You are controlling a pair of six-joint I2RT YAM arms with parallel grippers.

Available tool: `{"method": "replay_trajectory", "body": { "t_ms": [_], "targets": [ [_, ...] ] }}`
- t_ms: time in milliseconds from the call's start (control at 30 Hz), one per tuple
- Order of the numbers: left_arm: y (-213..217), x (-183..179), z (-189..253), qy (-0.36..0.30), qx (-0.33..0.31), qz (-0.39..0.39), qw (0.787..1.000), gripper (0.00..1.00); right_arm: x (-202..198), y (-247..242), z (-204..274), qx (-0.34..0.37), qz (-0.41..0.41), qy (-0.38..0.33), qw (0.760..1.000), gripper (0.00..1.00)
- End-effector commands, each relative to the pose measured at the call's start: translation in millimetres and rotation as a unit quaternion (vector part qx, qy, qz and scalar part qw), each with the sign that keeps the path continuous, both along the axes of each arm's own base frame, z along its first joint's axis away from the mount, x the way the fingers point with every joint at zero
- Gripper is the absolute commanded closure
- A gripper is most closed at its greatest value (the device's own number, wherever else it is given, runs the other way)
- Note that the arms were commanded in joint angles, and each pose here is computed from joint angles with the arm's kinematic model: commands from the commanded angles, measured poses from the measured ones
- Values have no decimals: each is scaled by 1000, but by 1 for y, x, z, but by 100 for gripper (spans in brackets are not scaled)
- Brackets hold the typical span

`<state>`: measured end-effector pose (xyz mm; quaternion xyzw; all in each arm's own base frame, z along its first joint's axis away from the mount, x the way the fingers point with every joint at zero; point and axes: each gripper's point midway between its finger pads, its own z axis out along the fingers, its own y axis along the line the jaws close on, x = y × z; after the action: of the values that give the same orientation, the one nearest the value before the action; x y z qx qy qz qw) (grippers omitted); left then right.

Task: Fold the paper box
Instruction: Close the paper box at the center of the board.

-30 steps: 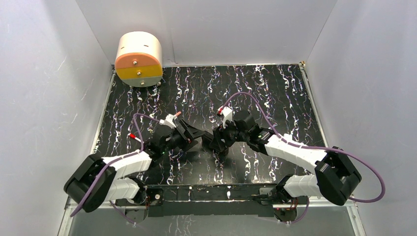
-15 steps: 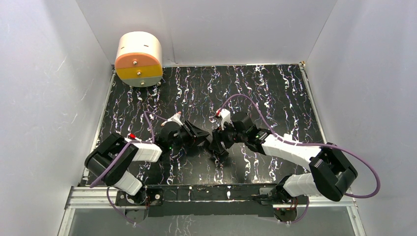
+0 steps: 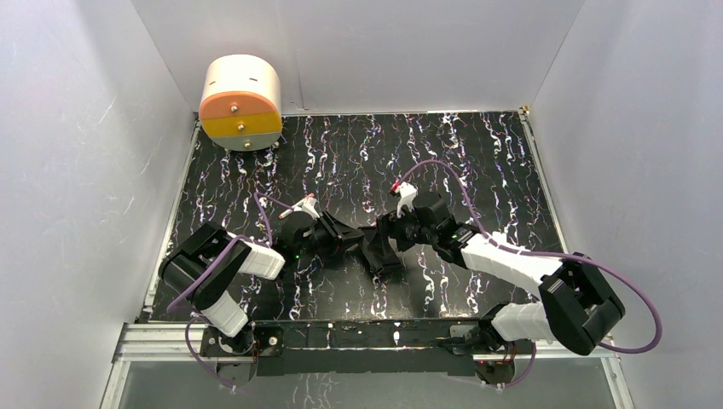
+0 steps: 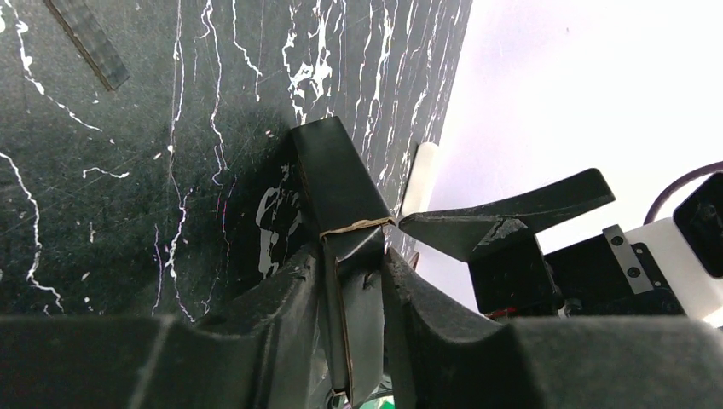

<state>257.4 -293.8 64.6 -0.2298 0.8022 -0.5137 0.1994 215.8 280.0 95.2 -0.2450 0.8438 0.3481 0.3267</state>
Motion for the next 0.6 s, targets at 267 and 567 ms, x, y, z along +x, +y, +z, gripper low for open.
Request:
{"method": "replay_trajectory", "body": {
  "t_ms": [267,567],
  "targets": [
    [38,-28,-59,43,106,4,993,41,10,0,4,-2,-53,34,998,1],
    [36,-25,-24,-9,125,-17,992,52,25,-16,-14,-48,-123,47,990,5]
  ]
}}
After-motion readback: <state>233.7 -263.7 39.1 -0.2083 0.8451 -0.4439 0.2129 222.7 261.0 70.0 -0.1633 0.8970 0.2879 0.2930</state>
